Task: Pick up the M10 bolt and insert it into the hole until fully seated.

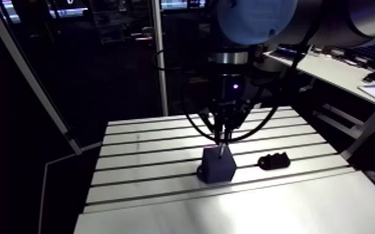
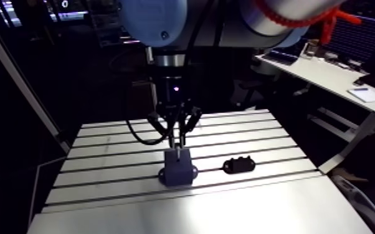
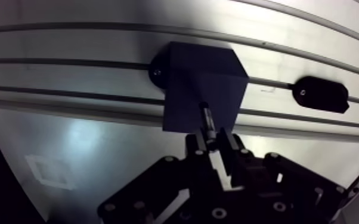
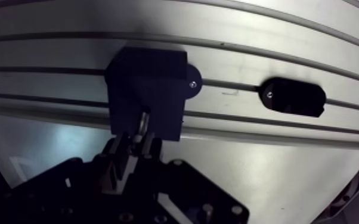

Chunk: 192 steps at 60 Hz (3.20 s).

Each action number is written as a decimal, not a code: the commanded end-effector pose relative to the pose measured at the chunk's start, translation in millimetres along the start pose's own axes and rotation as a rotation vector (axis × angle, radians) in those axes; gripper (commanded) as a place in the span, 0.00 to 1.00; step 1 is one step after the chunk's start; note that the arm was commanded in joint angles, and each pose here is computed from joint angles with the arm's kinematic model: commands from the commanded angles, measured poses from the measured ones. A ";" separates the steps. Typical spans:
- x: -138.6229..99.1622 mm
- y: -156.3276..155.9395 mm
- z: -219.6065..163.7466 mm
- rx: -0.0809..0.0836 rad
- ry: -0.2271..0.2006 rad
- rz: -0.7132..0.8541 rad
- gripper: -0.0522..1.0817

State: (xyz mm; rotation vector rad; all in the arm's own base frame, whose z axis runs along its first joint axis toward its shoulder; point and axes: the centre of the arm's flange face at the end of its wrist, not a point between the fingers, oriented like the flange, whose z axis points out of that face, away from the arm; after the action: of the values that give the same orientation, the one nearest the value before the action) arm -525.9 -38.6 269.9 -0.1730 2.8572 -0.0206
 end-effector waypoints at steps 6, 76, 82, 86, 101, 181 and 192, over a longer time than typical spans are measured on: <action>-1.1 -0.1 5.0 0.003 -0.009 -0.010 1.00; 1.0 3.5 9.1 0.007 -0.016 -0.011 1.00; 1.3 3.6 9.8 0.007 -0.018 -0.011 1.00; 2.3 3.9 9.3 0.006 -0.014 -0.012 1.00; 3.9 3.8 8.3 0.001 0.003 -0.012 1.00; -1.3 0.5 34.3 0.010 -0.022 -0.006 0.96; -0.1 1.6 28.0 0.001 0.022 -0.007 0.05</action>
State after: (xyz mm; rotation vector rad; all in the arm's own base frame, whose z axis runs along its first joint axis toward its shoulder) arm -516.9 -37.4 240.0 -0.1839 2.8421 -0.0314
